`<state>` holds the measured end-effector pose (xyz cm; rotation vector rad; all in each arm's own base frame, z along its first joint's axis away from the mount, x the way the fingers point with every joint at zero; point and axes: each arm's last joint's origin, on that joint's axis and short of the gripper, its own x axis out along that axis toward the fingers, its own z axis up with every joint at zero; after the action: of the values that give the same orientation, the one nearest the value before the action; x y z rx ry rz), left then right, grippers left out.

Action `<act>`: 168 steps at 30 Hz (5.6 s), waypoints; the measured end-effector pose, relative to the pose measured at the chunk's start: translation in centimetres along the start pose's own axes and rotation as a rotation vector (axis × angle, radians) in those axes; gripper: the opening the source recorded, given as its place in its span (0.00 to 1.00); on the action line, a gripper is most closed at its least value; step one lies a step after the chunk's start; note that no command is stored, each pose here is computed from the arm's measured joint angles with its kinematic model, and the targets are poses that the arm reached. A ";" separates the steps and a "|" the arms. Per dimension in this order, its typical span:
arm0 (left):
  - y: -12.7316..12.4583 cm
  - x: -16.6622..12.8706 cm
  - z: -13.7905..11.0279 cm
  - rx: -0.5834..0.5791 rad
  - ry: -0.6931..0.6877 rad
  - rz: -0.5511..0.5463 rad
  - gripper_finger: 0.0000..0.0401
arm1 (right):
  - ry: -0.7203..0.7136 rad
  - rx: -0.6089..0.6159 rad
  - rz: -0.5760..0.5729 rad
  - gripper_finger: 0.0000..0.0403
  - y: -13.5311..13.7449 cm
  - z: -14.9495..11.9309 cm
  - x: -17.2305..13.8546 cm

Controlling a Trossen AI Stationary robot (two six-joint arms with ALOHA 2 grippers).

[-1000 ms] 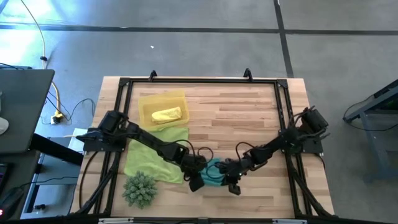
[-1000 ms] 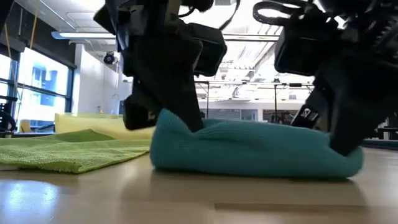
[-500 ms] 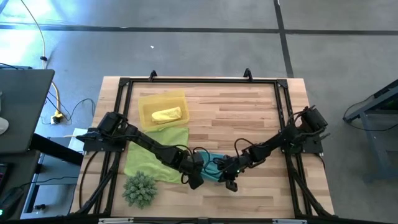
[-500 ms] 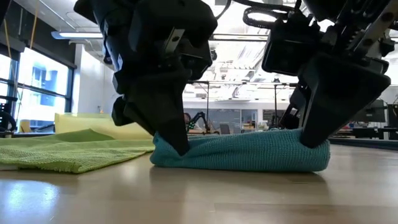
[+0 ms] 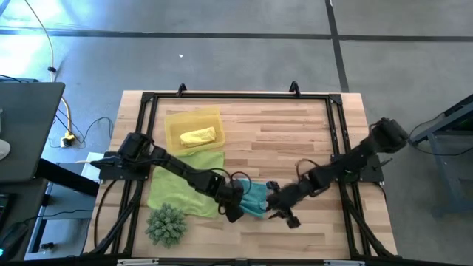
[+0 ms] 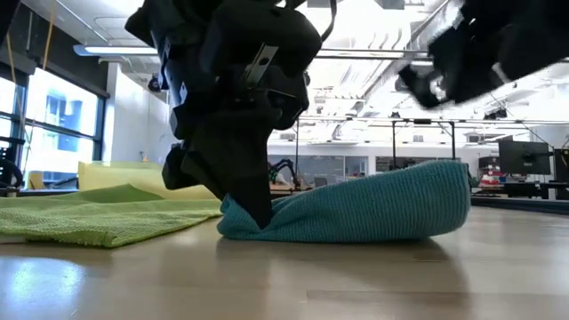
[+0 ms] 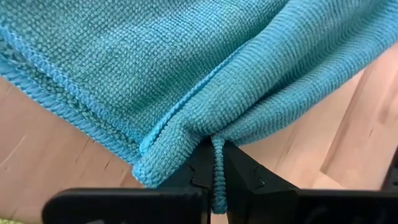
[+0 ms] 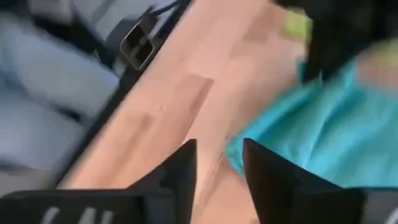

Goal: Roll microfiber towels into tight, uniform cylinder then place into a basket
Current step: Roll the blue microfiber towel

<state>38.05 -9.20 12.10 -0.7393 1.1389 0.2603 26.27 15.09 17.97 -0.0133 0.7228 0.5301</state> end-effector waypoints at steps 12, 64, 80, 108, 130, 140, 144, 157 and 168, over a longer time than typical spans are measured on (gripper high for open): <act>1.0 0.0 1.3 -0.042 0.047 -0.049 0.02 | 0.117 -0.611 -0.285 0.38 3.5 -3.4 4.1; -0.4 0.3 0.7 -0.019 0.088 -0.188 0.02 | 0.099 -0.099 -0.419 0.21 0.7 -5.2 7.0; -0.7 0.2 0.4 -0.052 0.102 -0.197 0.02 | 0.063 0.533 -0.121 0.01 -1.1 -4.4 7.2; -4.0 -5.9 -0.3 0.714 -0.146 -0.290 0.24 | 0.118 0.814 -0.046 0.00 -2.0 -4.5 7.1; -4.4 0.4 -5.5 1.180 -0.227 0.196 0.51 | 0.101 0.807 -0.061 0.00 -2.2 -4.5 7.1; -3.3 1.1 -3.9 0.799 -0.148 0.058 0.33 | 0.096 0.804 -0.065 0.00 -2.2 -4.4 7.1; -3.4 1.1 -3.8 0.642 -0.089 -0.041 0.17 | 0.086 0.786 -0.060 0.00 -2.2 -4.3 7.1; -3.5 1.1 -3.1 0.137 0.109 -0.253 0.04 | 0.079 0.756 -0.047 0.00 -2.1 -4.3 7.2; -2.6 2.5 -3.2 0.008 0.162 -0.191 0.03 | 0.053 0.560 -0.015 0.11 -2.0 -3.7 6.9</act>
<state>38.16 -13.63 10.16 -0.8674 1.2119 0.0354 29.16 15.80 10.44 0.4901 0.9027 0.2998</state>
